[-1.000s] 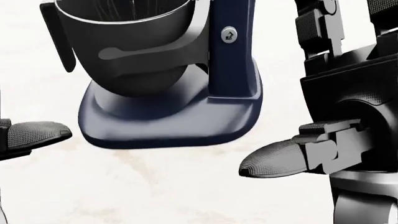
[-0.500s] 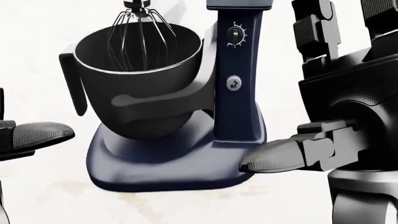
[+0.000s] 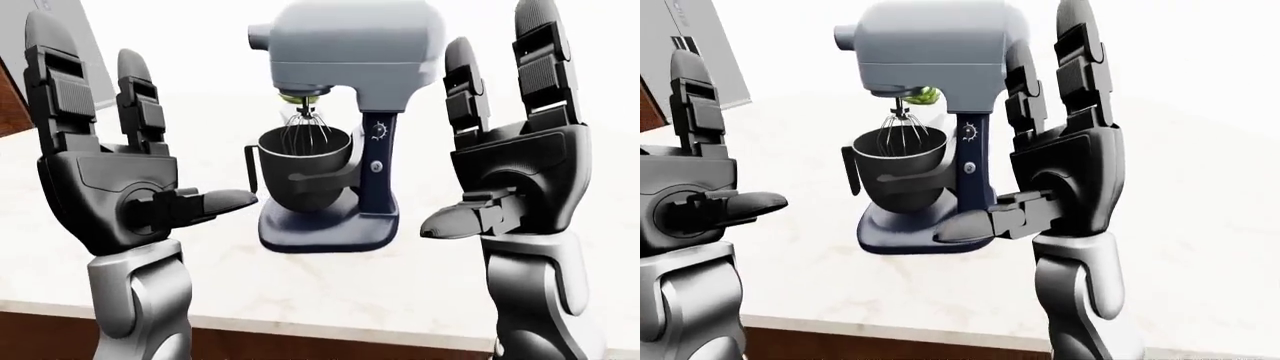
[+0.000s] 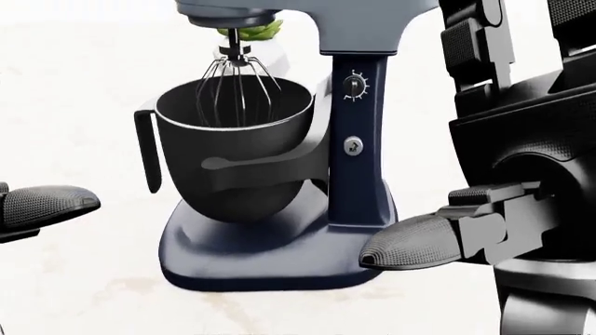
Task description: Open the stand mixer head.
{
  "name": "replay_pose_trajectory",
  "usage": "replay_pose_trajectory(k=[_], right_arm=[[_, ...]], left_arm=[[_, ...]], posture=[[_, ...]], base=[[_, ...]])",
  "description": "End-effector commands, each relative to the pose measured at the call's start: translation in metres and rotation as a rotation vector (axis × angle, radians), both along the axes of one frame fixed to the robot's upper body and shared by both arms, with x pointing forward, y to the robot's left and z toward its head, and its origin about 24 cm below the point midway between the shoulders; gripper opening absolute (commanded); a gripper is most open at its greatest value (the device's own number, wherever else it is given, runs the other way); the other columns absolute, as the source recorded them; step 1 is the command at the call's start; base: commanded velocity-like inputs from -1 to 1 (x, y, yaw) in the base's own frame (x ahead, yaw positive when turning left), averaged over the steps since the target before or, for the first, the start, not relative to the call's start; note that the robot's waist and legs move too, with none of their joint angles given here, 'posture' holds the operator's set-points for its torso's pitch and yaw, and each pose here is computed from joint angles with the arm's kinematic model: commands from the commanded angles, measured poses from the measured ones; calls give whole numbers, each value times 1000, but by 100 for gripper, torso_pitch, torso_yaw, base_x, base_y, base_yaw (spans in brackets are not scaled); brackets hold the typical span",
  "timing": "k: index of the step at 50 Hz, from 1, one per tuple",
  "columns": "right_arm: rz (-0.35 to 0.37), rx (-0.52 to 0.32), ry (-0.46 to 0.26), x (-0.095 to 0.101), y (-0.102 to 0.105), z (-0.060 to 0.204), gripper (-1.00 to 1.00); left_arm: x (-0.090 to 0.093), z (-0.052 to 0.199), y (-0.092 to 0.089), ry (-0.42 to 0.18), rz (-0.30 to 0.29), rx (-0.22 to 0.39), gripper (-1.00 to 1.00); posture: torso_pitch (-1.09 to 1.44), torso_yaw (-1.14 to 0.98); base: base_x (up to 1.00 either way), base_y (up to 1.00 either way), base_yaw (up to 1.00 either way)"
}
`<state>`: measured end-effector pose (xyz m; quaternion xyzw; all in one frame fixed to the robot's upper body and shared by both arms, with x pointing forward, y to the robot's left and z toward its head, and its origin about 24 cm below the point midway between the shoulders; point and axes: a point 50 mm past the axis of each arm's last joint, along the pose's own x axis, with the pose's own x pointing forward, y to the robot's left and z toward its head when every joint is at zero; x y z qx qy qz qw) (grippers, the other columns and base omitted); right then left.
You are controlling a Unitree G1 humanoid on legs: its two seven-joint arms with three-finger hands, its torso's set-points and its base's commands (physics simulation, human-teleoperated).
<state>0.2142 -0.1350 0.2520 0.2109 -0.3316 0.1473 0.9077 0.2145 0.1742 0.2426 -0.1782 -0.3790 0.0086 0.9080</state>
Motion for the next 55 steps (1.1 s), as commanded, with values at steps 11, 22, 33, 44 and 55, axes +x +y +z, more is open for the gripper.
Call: replay_pose_trajectory(k=[11, 22, 33, 44, 55], right_arm=[[-13, -45, 21, -3, -1, 1, 100], [47, -115, 95, -9, 4, -4, 100], [91, -230, 182, -8, 12, -24, 100], [82, -256, 206, -12, 12, -30, 100], [78, -280, 234, -20, 9, -36, 100]], left_arm=[[-2, 8, -1, -48, -4, 6, 100], [-2, 10, -1, -52, 0, 8, 100], [-2, 8, 0, -49, 8, 7, 100], [-2, 7, 0, -47, 9, 11, 100], [-3, 7, 0, -47, 10, 13, 100]], posture=[[-40, 0], [-40, 0], [-40, 0], [-40, 0], [-40, 0]], base=[[0, 0, 0], [0, 0, 0], [0, 0, 0], [0, 0, 0], [0, 0, 0]])
